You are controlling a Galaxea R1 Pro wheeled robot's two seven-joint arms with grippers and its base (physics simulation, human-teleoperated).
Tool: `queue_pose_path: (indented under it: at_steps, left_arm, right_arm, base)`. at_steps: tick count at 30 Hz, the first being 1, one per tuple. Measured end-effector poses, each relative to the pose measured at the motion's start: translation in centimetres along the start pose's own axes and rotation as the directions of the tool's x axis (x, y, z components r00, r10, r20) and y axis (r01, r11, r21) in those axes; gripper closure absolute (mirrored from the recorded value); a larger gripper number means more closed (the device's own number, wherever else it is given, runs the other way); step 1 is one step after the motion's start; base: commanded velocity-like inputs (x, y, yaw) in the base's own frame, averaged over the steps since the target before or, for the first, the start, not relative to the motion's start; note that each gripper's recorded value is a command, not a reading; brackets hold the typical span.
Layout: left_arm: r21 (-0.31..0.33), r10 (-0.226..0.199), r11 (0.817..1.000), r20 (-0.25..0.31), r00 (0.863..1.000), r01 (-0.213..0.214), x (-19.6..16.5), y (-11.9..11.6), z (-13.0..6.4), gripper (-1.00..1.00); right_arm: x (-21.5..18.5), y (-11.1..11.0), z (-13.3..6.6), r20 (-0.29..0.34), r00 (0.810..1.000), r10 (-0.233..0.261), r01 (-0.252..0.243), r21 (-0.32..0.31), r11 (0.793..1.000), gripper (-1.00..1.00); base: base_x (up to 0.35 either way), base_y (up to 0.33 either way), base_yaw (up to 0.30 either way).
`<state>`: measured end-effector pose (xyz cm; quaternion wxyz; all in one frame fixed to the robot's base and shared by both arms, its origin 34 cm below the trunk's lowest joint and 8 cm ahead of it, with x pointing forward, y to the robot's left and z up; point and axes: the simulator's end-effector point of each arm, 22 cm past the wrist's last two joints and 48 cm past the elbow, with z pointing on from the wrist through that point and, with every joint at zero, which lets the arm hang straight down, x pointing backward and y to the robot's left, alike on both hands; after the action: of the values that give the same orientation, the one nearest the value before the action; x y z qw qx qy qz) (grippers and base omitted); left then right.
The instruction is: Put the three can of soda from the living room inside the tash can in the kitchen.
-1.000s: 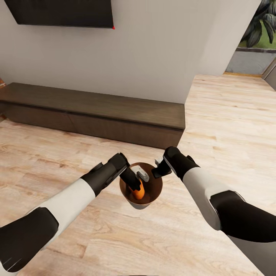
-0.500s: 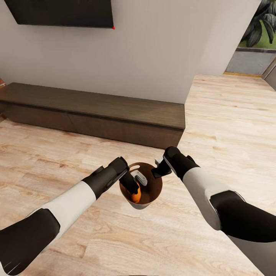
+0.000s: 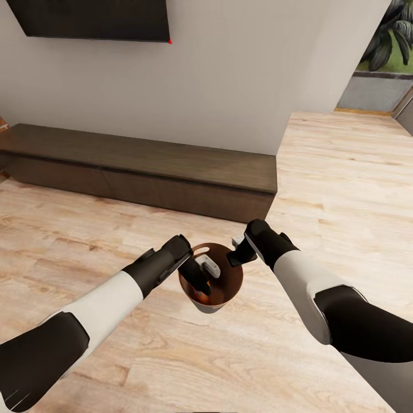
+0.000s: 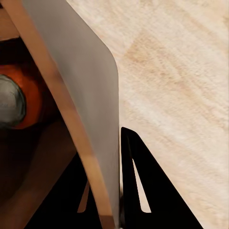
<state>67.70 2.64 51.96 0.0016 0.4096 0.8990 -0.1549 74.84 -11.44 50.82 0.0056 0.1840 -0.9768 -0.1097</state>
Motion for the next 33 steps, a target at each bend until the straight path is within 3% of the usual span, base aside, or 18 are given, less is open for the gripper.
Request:
queue_pose_path:
  at_steps: [7, 9, 15, 17, 21, 22, 26, 30, 31, 32, 33]
  left_arm:
    - [-0.006, 0.021, 1.000, 0.025, 0.999, -0.021, -0.7, 0.0, -0.6, -1.00]
    - [-0.005, 0.060, 0.998, 0.087, 0.994, -0.060, -2.6, -0.6, -2.2, -1.00]
    - [0.017, 0.097, 0.995, 0.163, 0.982, -0.101, -2.9, 0.0, -5.5, -1.00]
    - [0.040, 0.090, 0.994, 0.188, 0.978, -0.099, -2.5, 0.6, -6.8, -1.00]
    - [0.104, 0.030, 0.993, 0.281, 0.959, -0.061, -1.8, 2.6, -11.0, -1.00]
    - [0.125, 0.004, 0.991, 0.317, 0.948, -0.046, -1.3, 3.3, -12.5, -1.00]
    - [0.161, -0.054, 0.987, 0.374, 0.926, -0.007, 0.5, 5.4, -15.5, -1.00]
    - [0.213, -0.131, 0.976, 0.456, 0.880, 0.035, 3.1, 8.6, -20.6, -1.00]
    - [0.224, -0.146, 0.974, 0.478, 0.866, 0.041, 3.6, 9.3, -21.8, -1.00]
    - [0.237, -0.177, 0.970, 0.528, 0.830, 0.056, 4.3, 10.7, -24.0, -1.00]
    - [0.241, -0.199, 0.968, 0.559, 0.805, 0.071, 4.7, 11.6, -25.4, -1.00]
  right_arm:
    - [0.0, -0.2, 0.0, -0.001, 1.000, -0.001, 0.001, 0.005, 1.000, 1.00]
    - [0.0, -0.3, 0.0, -0.001, 1.000, -0.005, 0.005, 0.010, 1.000, 1.00]
    - [0.0, -0.1, 0.0, 0.000, 1.000, 0.001, -0.001, 0.002, 1.000, 1.00]
    - [0.0, -0.2, 0.0, -0.001, 1.000, -0.001, 0.001, 0.006, 1.000, 1.00]
    - [0.0, -0.2, 0.0, 0.000, 1.000, 0.000, 0.000, 0.004, 1.000, 1.00]
    - [0.0, -0.2, 0.0, 0.000, 1.000, 0.000, 0.000, 0.003, 1.000, 1.00]
    - [0.0, -0.2, 0.0, -0.001, 1.000, -0.001, 0.001, 0.005, 1.000, 1.00]
    - [0.0, -0.2, 0.0, 0.000, 1.000, 0.001, -0.001, 0.003, 1.000, 1.00]
    - [0.0, -0.2, 0.0, 0.000, 1.000, 0.002, -0.002, 0.002, 1.000, 1.00]
    - [0.0, -0.2, 0.0, 0.000, 1.000, 0.002, -0.002, 0.002, 1.000, 1.00]
    - [0.0, -0.2, 0.0, 0.000, 1.000, 0.003, -0.003, 0.001, 1.000, 1.00]
  base:
    - [0.000, 0.000, 0.000]
    - [0.000, 0.000, 0.000]
    - [0.000, 0.000, 0.000]
    - [0.000, 0.000, 0.000]
    - [0.000, 0.000, 0.000]
    - [0.000, 0.000, 0.000]
    - [0.000, 0.000, 0.000]
    - [0.000, 0.000, 0.000]
    - [0.000, 0.000, 0.000]
    - [0.000, 0.000, 0.000]
    - [0.000, 0.000, 0.000]
